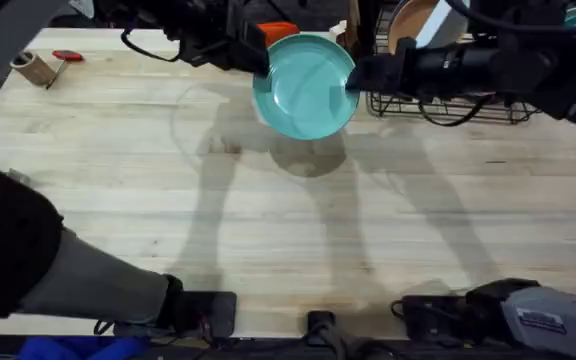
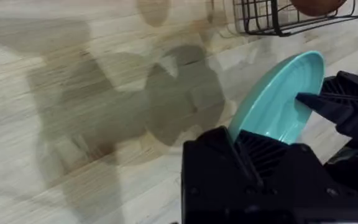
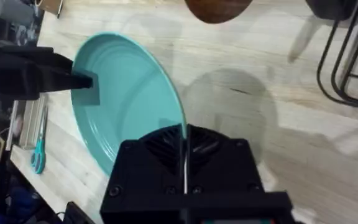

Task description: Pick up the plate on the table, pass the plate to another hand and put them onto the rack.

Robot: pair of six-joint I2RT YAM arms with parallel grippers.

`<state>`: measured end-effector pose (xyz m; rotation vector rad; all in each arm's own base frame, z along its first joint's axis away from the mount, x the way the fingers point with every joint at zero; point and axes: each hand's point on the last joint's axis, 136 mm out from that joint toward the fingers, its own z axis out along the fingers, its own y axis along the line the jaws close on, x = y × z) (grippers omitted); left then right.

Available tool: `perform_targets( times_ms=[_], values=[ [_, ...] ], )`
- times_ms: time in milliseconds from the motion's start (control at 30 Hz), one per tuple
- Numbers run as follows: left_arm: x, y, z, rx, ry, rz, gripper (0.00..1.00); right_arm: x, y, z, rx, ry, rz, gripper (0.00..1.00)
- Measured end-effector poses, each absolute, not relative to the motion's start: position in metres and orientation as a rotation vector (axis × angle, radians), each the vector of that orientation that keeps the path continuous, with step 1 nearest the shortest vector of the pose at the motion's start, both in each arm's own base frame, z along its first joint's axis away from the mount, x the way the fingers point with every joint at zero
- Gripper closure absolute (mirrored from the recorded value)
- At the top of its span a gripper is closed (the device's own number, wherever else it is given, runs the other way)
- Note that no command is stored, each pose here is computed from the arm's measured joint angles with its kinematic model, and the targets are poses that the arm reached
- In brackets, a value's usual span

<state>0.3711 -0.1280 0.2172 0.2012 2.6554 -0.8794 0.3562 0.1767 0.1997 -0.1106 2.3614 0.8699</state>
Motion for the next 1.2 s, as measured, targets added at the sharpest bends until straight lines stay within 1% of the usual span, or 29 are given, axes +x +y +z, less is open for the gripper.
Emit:
perform_targets(
  times_ms=[133,167,200,267,333,500,567,633,667,833,967,1200],
  values=[
    [0.371,-0.128,0.217,0.201,2.656,-0.88,0.959,0.356,0.177,0.2,-0.111,2.361,0.87,0.971],
    [0.371,-0.128,0.217,0.202,2.655,-0.879,0.934,0.356,0.177,0.2,-0.111,2.361,0.87,0.971],
    [0.371,-0.128,0.217,0.202,2.655,-0.881,0.889,0.356,0.177,0.2,-0.111,2.361,0.87,0.971],
    [0.371,-0.129,0.218,0.203,2.653,-0.889,0.734,0.356,0.177,0.2,-0.111,2.361,0.869,0.971],
    [0.37,-0.13,0.218,0.204,2.651,-0.897,0.619,0.356,0.177,0.2,-0.111,2.362,0.869,0.971],
    [0.37,-0.131,0.219,0.207,2.649,-0.904,0.423,0.356,0.177,0.2,-0.111,2.362,0.869,0.971],
    [0.37,-0.131,0.219,0.207,2.648,-0.905,0.287,0.356,0.177,0.2,-0.111,2.362,0.869,0.971],
    [0.37,-0.131,0.219,0.206,2.649,-0.906,0.053,0.356,0.177,0.2,-0.111,2.361,0.869,0.971],
    [0.37,-0.131,0.219,0.206,2.649,-0.906,0.021,0.357,0.177,0.2,-0.111,2.359,0.869,0.971],
    [0.371,-0.13,0.219,0.202,2.648,-0.905,0.007,0.357,0.177,0.203,-0.123,2.345,0.866,0.971],
    [0.372,-0.124,0.22,0.18,2.643,-0.911,0.008,0.356,0.176,0.215,-0.147,2.303,0.857,0.971],
    [0.376,-0.111,0.229,0.117,2.596,-1.008,0.006,0.353,0.168,0.242,-0.21,2.205,0.779,0.971]
  ],
)
